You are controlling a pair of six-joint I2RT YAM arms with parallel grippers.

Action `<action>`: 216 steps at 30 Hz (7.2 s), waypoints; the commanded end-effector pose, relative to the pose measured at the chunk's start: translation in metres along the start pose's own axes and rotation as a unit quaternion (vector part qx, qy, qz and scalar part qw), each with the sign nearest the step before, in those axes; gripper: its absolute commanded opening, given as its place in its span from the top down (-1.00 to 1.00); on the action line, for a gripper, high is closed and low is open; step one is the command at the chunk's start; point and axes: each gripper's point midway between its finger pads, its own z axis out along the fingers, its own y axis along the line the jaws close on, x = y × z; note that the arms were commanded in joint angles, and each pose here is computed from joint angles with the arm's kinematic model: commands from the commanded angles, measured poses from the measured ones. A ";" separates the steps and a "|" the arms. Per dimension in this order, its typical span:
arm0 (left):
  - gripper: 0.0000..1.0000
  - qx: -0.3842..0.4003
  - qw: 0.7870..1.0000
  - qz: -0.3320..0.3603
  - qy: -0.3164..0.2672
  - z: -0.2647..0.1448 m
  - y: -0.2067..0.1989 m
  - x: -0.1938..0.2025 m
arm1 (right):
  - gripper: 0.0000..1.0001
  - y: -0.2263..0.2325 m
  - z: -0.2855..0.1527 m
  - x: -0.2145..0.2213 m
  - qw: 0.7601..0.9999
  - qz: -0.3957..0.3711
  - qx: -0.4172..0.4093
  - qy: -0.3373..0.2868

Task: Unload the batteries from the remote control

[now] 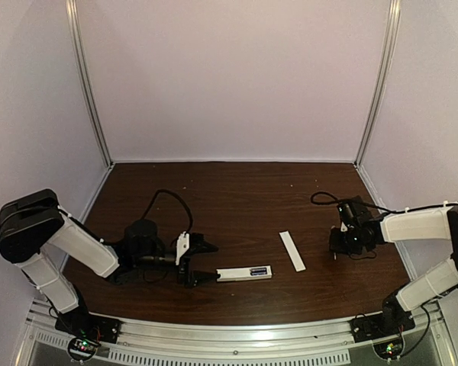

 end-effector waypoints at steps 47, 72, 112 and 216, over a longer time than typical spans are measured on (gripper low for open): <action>-0.41 0.066 0.982 -0.095 -0.150 -0.027 -0.002 -0.069 | 1.00 0.274 -0.190 0.036 0.858 -0.165 -0.447 -0.193; 0.08 0.035 0.957 -0.193 -0.215 -0.039 0.016 -0.096 | 1.00 0.328 -0.201 0.093 0.819 -0.232 -0.489 -0.189; 0.08 -0.063 0.925 -0.183 -0.327 -0.104 0.028 -0.147 | 1.00 0.392 -0.206 0.108 0.751 -0.171 -0.588 -0.247; 1.00 0.170 0.974 -0.134 -0.072 0.017 -0.027 -0.083 | 0.22 0.324 -0.235 0.101 0.806 -0.372 -0.460 0.026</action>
